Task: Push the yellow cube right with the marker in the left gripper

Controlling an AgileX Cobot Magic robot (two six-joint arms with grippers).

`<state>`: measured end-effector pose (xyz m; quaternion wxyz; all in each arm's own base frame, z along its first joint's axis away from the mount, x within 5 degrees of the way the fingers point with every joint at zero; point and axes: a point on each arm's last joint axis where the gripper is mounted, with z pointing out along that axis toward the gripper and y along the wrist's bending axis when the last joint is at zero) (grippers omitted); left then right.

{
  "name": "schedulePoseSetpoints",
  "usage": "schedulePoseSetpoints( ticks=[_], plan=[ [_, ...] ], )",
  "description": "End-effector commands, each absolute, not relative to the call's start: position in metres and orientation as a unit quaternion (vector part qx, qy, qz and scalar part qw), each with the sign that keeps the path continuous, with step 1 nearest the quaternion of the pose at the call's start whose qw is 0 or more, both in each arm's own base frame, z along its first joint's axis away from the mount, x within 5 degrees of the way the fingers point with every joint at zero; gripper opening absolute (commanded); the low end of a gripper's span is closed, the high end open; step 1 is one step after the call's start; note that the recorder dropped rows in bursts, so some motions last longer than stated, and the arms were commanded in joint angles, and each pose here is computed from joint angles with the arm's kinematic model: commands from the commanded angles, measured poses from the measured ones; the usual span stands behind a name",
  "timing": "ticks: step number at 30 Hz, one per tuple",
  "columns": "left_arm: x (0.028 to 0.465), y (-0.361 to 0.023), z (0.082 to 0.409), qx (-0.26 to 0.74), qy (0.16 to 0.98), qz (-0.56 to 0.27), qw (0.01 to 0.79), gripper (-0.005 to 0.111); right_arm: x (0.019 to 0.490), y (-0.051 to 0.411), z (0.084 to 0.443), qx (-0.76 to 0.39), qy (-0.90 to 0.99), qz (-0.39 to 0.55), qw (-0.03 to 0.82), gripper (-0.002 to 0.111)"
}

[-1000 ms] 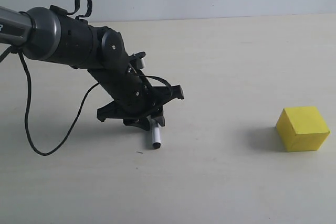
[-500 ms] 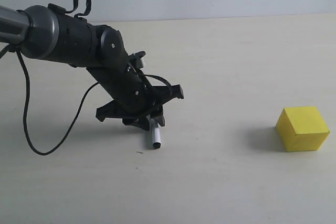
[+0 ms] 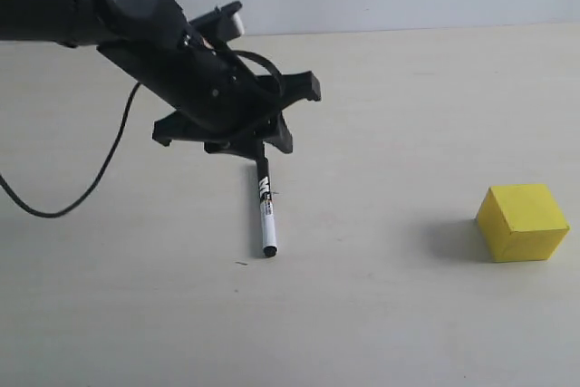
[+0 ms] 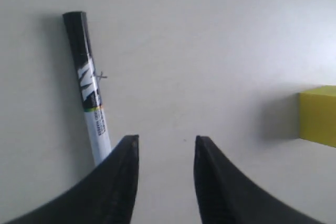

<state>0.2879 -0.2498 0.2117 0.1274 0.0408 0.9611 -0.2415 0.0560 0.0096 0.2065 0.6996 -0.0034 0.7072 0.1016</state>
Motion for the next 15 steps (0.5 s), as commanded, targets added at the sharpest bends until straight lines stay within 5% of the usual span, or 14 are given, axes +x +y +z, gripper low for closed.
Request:
schedulePoseSetpoints(
  ticks=[1, 2, 8, 15],
  plan=[
    [0.282, -0.231, 0.261, 0.111, 0.943, -0.250, 0.191, 0.013, 0.056, 0.009, 0.206, -0.006, 0.705, 0.099, 0.702, 0.000],
    [0.278, -0.225, 0.270, 0.138, 0.939, -0.241, 0.202, -0.001, 0.056, 0.009, 0.206, -0.006, 0.705, 0.099, 0.702, 0.000],
    [0.236, -0.198, 0.294, 0.180, 0.908, -0.241, 0.291, 0.000, 0.056, 0.009, 0.206, -0.006, 0.705, 0.099, 0.702, 0.000],
    [0.176, -0.167, 0.267, 0.179, 0.881, -0.262, 0.352, 0.000, 0.056, 0.009, 0.206, -0.006, 0.705, 0.099, 0.702, 0.000]
  ],
)
